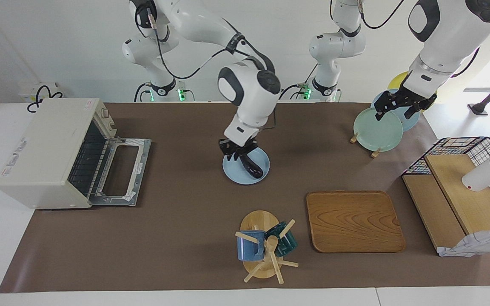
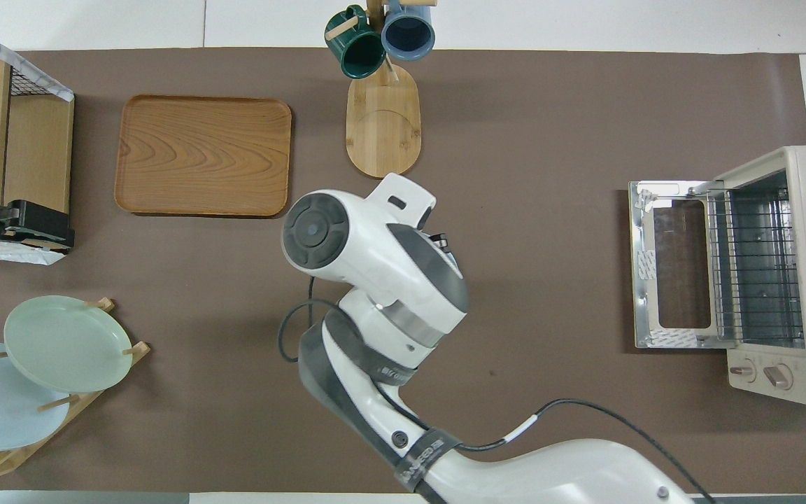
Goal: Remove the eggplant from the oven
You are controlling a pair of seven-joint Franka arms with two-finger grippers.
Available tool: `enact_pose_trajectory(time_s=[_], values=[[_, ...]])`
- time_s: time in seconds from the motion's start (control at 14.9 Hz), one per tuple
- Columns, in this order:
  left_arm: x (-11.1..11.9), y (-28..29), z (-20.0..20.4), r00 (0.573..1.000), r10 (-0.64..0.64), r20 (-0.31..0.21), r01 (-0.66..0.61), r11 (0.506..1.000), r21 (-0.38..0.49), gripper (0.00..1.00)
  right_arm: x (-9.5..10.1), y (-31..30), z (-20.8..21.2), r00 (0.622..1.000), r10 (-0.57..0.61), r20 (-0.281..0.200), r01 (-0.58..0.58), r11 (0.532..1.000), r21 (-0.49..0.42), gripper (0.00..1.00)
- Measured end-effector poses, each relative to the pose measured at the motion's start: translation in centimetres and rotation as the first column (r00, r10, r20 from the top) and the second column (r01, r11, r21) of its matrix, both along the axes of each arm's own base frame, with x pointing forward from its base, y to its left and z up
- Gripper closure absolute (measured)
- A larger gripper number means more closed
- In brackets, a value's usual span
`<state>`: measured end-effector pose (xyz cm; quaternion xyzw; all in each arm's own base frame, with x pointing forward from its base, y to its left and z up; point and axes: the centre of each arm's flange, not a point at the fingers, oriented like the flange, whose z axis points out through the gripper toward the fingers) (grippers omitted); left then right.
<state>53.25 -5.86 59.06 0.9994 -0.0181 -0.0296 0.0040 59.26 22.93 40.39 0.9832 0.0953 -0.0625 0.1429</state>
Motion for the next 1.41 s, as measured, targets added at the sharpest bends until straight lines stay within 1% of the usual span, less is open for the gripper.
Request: enact_pose_trajectory(time_s=[0.07, 0.13, 0.2, 0.34, 0.54, 0.81, 1.01, 1.21, 1.41], values=[[-0.1, -1.8, -0.7, 1.0, 0.01, 0.002, -0.01, 1.0, 0.002, 0.0, 0.4, -4.0, -0.8, 1.0, -0.012, -0.02, 0.012, 1.0, 0.006, 0.99], [-0.3, -4.0, -1.7, 1.0, 0.021, 0.007, -0.021, 1.0, 0.002, 0.0, 0.4, -7.2, -1.9, 0.999, -0.023, -0.032, 0.023, 1.0, 0.008, 0.99], [-0.6, -6.4, -2.8, 1.0, 0.028, 0.012, -0.028, 1.0, -0.003, 0.0, 0.0, -9.4, -3.2, 0.999, -0.028, -0.034, 0.028, 1.0, 0.002, 0.99], [-1.6, -11.0, -5.0, 0.999, 0.048, 0.019, -0.048, 0.999, -0.022, 0.0, -1.4, -11.2, -5.7, 0.999, -0.018, -0.026, 0.018, 1.0, -0.004, 0.99], [-2.7, -18.0, -8.2, 0.994, 0.105, 0.038, -0.103, 0.993, -0.06, 0.0, -3.1, -13.1, -8.7, 1.0, -0.013, -0.004, 0.014, 1.0, 0.017, 0.99], [-3.8, -28.5, -15.3, 0.982, 0.18, 0.063, -0.172, 0.979, -0.112, 0.0, -3.4, -17.3, -9.8, 1.0, -0.003, 0.005, 0.002, 0.999, 0.043, 0.99], [-4.2, -32.3, -19.9, 0.98, 0.191, 0.061, -0.182, 0.975, -0.13, 0.0, -3.6, -17.8, -9.8, 1.0, -0.003, 0.023, 0.002, 0.998, 0.055, 0.99], [-5.2, -35.2, -24.0, 0.977, 0.21, 0.048, -0.202, 0.97, -0.134, 0.0, -3.7, -17.9, -9.8, 1.0, 0.013, 0.027, -0.014, 0.998, 0.062, 0.99], [-5.9, -36.8, -26.0, 0.974, 0.221, 0.049, -0.212, 0.966, -0.145, 0.0, -3.8, -18.0, -9.9, 0.999, 0.014, 0.035, -0.016, 0.998, 0.068, 0.99]])
